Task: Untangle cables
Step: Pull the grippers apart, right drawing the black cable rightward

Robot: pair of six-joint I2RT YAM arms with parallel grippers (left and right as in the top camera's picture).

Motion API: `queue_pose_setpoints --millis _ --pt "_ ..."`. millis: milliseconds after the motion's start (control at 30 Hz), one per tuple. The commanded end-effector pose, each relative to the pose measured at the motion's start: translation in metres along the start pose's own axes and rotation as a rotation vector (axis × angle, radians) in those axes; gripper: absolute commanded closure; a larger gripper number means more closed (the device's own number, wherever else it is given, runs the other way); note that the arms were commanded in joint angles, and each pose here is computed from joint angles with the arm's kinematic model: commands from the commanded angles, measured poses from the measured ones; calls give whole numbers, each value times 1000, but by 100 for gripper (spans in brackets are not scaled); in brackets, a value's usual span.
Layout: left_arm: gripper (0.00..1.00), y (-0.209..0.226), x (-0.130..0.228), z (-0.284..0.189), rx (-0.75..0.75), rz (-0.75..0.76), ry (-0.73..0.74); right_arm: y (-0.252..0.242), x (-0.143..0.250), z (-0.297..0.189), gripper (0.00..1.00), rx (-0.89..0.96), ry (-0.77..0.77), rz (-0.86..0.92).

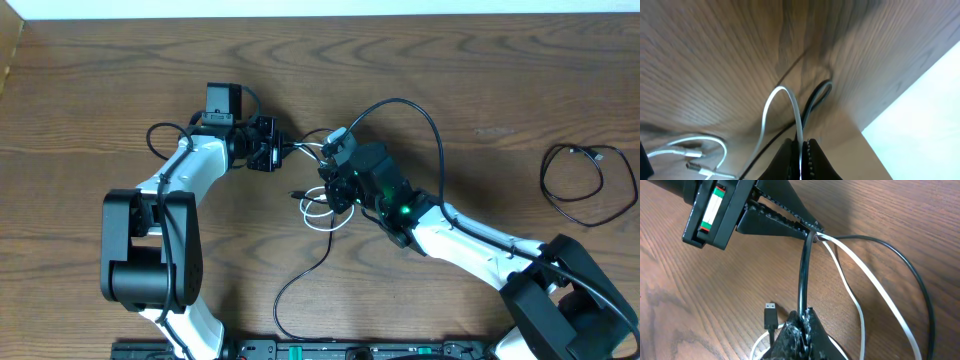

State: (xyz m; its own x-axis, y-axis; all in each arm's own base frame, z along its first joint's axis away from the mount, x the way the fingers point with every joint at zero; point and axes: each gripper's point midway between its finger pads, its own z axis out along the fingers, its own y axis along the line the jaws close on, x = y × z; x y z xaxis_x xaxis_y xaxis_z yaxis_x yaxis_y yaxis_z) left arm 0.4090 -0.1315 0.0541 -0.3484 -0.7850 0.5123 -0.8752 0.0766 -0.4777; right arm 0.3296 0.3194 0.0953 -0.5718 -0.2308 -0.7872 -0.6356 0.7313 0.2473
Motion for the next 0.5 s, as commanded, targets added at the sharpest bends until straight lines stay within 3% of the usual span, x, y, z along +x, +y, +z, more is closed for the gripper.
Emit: queue_pose_setpoints --millis 0,467 --pt "92 9 -19 1 -29 -12 -98 -3 9 2 99 15 25 12" --pt "92 53 -68 -17 -200 -80 -409 -62 30 -10 99 360 91 11"
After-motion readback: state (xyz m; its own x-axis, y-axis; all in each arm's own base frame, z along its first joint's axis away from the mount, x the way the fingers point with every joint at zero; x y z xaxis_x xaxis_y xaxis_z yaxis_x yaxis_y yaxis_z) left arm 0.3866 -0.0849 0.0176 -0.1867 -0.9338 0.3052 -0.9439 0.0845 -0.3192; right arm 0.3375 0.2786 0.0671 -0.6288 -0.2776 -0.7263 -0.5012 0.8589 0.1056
